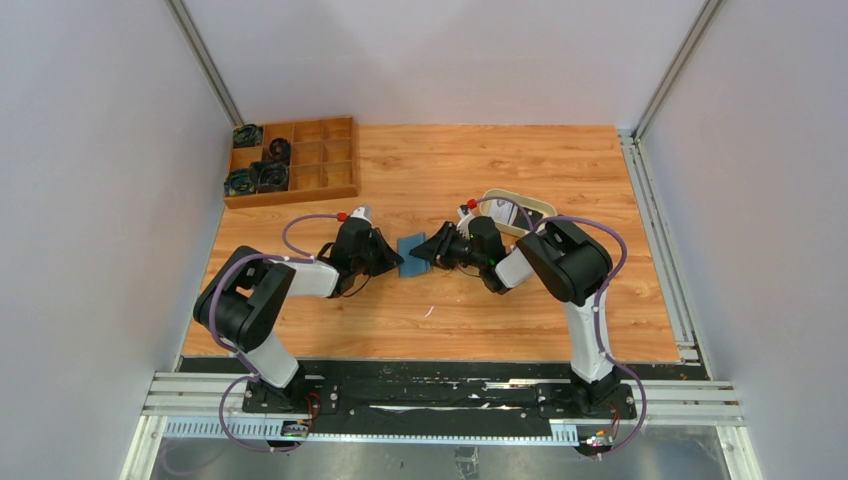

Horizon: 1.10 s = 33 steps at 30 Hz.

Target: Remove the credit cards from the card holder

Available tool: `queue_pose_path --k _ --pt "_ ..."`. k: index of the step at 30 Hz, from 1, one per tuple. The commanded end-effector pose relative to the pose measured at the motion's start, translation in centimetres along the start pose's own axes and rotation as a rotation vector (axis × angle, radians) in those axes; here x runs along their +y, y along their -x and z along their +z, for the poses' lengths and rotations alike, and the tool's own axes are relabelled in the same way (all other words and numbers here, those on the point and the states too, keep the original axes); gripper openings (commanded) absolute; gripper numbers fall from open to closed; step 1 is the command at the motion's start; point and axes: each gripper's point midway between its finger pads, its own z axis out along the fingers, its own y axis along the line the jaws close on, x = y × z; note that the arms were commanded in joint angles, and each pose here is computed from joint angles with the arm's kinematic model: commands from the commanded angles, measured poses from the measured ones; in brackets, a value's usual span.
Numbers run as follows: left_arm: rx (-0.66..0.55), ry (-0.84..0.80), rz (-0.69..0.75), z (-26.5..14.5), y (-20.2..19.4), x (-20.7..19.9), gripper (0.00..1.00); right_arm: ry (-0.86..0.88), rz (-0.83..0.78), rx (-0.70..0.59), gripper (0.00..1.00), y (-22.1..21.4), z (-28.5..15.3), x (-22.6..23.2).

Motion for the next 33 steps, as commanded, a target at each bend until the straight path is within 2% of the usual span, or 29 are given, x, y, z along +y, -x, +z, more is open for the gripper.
queue_pose_path --k 1,6,9,18,19,22,24,25,32,33 --pt "0.278 0.367 0.045 -2.7 -8.5 10.5 0.0 0.041 -0.03 0.036 0.27 -1.3 0.2 1.6" --pt "0.276 0.364 0.047 -2.8 -8.5 10.4 0.0 0.029 -0.015 0.034 0.15 -1.2 0.2 1.2" --pt "0.278 0.365 0.046 -2.8 -8.5 10.5 0.0 0.009 -0.003 0.038 0.0 -1.1 0.2 0.7" --pt "0.277 0.363 0.048 -2.8 -8.3 10.3 0.0 -0.054 -0.043 0.043 0.0 -0.4 -0.5 0.2" --pt "0.277 0.363 0.049 -2.8 -8.3 10.2 0.0 -0.042 -0.05 0.06 0.02 -0.4 -0.5 0.6" --pt "0.27 0.364 0.054 -2.8 -7.8 9.9 0.0 -0.01 -0.079 0.066 0.38 0.0 -0.7 1.7" --pt "0.263 0.367 0.057 -2.9 -7.5 9.8 0.0 -0.012 -0.108 0.051 0.67 0.7 -1.1 2.2" --pt "0.257 0.369 0.061 -2.9 -7.2 9.6 0.0 -0.018 -0.121 0.043 0.72 1.2 -1.4 2.4" --pt "0.217 0.386 0.103 -2.8 -4.0 7.8 0.0 -0.139 -0.249 0.034 0.8 4.6 -3.8 2.8" --pt "0.208 0.375 0.106 -2.7 -3.4 7.2 0.06 -0.182 -0.274 0.04 0.81 4.9 -4.2 2.6"
